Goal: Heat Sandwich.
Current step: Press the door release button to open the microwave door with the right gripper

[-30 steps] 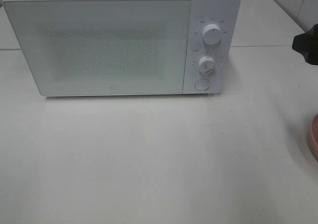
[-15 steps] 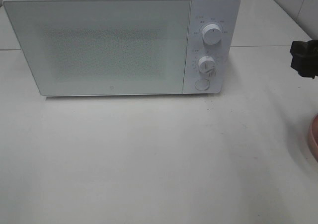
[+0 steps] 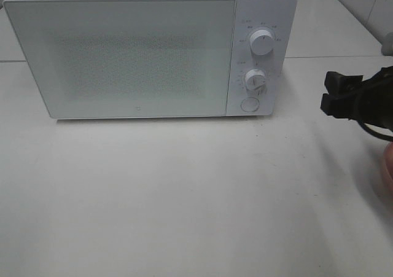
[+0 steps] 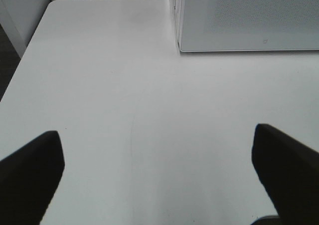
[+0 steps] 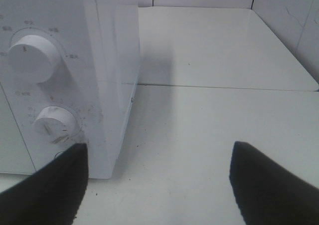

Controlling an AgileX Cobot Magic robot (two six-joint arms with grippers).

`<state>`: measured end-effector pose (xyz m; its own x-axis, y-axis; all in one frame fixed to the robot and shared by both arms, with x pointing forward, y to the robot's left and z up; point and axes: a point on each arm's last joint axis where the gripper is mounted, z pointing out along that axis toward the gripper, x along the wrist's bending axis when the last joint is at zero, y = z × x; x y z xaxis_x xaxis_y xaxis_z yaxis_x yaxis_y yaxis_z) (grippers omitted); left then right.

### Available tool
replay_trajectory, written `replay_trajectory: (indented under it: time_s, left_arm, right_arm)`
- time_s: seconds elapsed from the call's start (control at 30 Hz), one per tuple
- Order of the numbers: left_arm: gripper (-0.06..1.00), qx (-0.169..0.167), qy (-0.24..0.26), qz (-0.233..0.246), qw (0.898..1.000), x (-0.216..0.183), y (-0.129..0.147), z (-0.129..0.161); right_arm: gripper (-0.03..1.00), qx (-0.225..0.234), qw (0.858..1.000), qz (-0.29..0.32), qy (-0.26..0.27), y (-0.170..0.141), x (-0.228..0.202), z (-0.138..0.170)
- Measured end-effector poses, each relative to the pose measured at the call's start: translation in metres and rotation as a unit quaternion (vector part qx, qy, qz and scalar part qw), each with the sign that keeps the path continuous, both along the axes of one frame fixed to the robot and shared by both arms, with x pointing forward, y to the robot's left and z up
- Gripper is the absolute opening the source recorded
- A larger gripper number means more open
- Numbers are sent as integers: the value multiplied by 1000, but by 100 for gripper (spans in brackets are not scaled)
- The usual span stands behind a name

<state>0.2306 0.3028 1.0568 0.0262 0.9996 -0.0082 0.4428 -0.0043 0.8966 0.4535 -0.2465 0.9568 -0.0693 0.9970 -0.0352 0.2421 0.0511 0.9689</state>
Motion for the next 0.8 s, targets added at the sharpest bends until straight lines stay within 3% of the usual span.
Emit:
replay_trajectory:
  time_s: [0.8]
  left_arm:
    - [97,0,0,0,1000,0,0,0]
  right_arm:
    - [76,-11,999,-12,40,63,0,-46]
